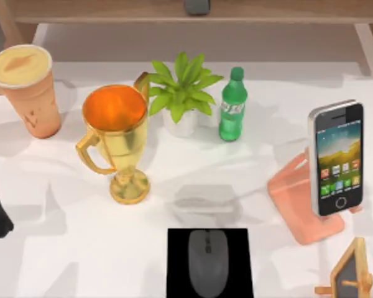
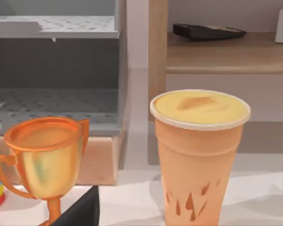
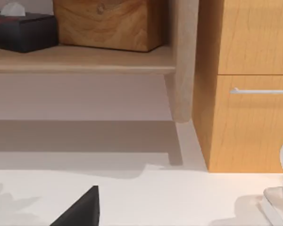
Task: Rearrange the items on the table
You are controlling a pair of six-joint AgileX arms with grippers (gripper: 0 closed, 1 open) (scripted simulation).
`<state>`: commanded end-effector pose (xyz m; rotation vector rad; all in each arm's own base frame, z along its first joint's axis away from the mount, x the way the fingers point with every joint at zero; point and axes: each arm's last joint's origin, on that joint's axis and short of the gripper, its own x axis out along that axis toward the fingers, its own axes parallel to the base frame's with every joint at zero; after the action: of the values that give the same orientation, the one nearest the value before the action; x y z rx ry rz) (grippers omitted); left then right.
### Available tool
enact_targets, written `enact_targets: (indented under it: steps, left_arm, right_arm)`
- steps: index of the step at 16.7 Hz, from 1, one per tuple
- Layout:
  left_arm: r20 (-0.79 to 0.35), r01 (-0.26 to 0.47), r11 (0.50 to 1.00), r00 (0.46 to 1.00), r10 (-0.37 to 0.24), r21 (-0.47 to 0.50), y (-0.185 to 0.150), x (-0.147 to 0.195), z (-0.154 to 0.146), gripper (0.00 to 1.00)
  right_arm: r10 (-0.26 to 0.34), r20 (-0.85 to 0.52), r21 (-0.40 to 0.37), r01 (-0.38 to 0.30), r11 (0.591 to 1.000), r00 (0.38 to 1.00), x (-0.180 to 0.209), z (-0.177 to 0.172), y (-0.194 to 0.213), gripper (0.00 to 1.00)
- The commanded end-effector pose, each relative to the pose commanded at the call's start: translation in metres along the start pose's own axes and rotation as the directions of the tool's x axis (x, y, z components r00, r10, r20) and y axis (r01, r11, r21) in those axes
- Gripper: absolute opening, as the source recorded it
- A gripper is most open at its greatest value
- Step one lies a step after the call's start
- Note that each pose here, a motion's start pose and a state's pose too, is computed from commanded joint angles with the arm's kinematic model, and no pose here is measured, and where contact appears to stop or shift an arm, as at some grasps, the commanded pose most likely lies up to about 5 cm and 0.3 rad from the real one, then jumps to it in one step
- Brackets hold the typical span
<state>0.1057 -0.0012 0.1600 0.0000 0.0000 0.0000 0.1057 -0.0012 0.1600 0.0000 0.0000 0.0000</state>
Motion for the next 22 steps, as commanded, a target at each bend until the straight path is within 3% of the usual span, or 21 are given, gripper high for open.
enact_targets:
  steps: [9,14,18,22]
  left_arm:
    - [-0.199,0.022,0.999,0.980,-0.013,0.045,0.000,0.022,-0.036,1.00]
    - [-0.323,0.045,0.998,0.946,-0.027,0.050,-0.002,0.055,-0.045,1.00]
    - [-0.333,0.063,0.997,0.942,-0.046,0.041,-0.008,0.103,-0.055,1.00]
    - [-0.259,0.062,0.998,0.964,-0.054,0.022,-0.016,0.152,-0.072,1.00]
  right_arm:
    - [0.000,0.000,0.000,0.000,1.000,1.000,0.000,0.000,0.000,1.00]
    - [0.000,0.000,0.000,0.000,1.000,1.000,0.000,0.000,0.000,1.00]
    - [0.000,0.000,0.000,0.000,1.000,1.000,0.000,0.000,0.000,1.00]
    - [0.000,0.000,0.000,0.000,1.000,1.000,0.000,0.000,0.000,1.00]
